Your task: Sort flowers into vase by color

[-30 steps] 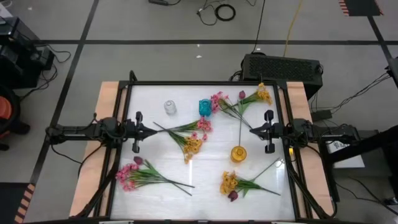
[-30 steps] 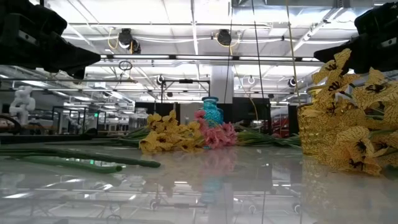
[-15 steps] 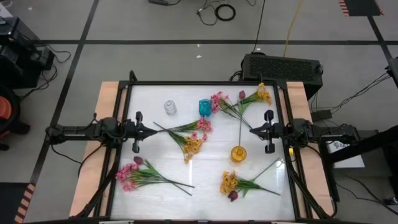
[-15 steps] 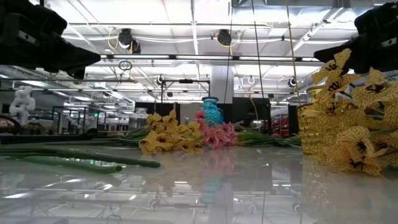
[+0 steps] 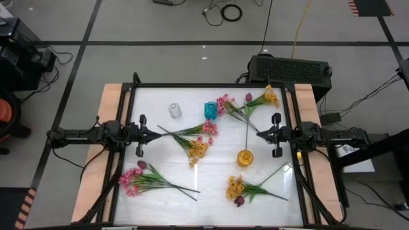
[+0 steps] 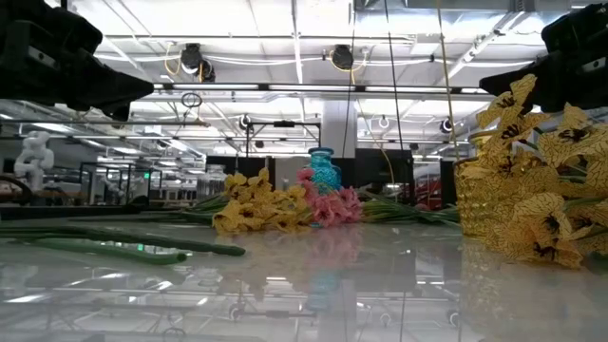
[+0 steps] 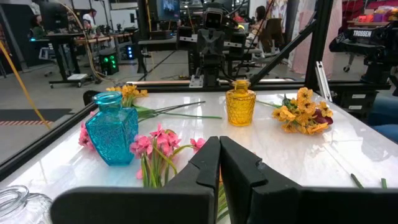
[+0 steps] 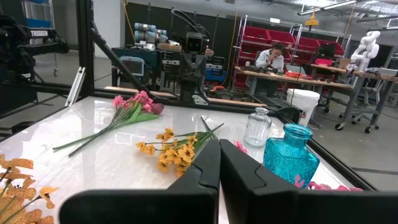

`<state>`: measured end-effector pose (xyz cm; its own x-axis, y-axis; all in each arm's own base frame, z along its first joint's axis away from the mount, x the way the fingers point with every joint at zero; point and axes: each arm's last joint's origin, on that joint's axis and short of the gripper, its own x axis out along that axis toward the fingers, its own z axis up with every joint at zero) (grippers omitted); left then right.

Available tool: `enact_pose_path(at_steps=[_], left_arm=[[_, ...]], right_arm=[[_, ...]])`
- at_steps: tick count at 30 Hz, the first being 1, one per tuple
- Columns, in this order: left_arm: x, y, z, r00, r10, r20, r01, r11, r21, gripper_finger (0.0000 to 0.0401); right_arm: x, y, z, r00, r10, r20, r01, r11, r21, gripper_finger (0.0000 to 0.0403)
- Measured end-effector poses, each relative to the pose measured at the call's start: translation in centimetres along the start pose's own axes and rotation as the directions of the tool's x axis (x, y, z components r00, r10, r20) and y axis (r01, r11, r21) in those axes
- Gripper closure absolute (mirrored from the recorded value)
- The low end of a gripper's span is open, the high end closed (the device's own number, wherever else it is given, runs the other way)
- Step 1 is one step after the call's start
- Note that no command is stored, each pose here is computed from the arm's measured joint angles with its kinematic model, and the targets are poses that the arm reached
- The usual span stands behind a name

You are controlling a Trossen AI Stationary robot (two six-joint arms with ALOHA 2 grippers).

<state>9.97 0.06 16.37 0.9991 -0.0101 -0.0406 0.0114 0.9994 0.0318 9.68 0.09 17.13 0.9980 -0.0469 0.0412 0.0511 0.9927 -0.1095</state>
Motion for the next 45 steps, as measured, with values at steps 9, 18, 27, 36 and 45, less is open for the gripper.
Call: enact_pose_path(at_steps=[9,18,27,36,45], left_arm=[[0.00,0.00,0.00,1.000,0.000,0.000,0.000,1.000,0.000,0.0383],[0.00,0.00,-0.01,1.000,0.000,-0.001,0.000,1.000,0.000,0.0383],[0.00,0.00,-0.01,1.000,0.000,-0.001,0.000,1.000,0.000,0.0383],[0.00,0.00,0.00,1.000,0.000,0.000,0.000,1.000,0.000,0.0383],[0.00,0.00,0.00,1.000,0.000,0.000,0.000,1.000,0.000,0.0383]], right_arm=[[0.00,0.00,-0.01,1.000,0.000,0.000,0.000,1.000,0.000,0.0403],[0.00,0.00,-0.01,1.000,0.000,0.000,0.000,1.000,0.000,0.0403],[0.00,0.00,0.00,1.000,0.000,0.000,0.000,1.000,0.000,0.0403],[0.00,0.00,-0.01,1.000,0.000,0.000,0.000,1.000,0.000,0.0403],[-0.01,-0.14,0.06,0.999,-0.048,0.002,0.048,0.999,-0.003,0.0403]])
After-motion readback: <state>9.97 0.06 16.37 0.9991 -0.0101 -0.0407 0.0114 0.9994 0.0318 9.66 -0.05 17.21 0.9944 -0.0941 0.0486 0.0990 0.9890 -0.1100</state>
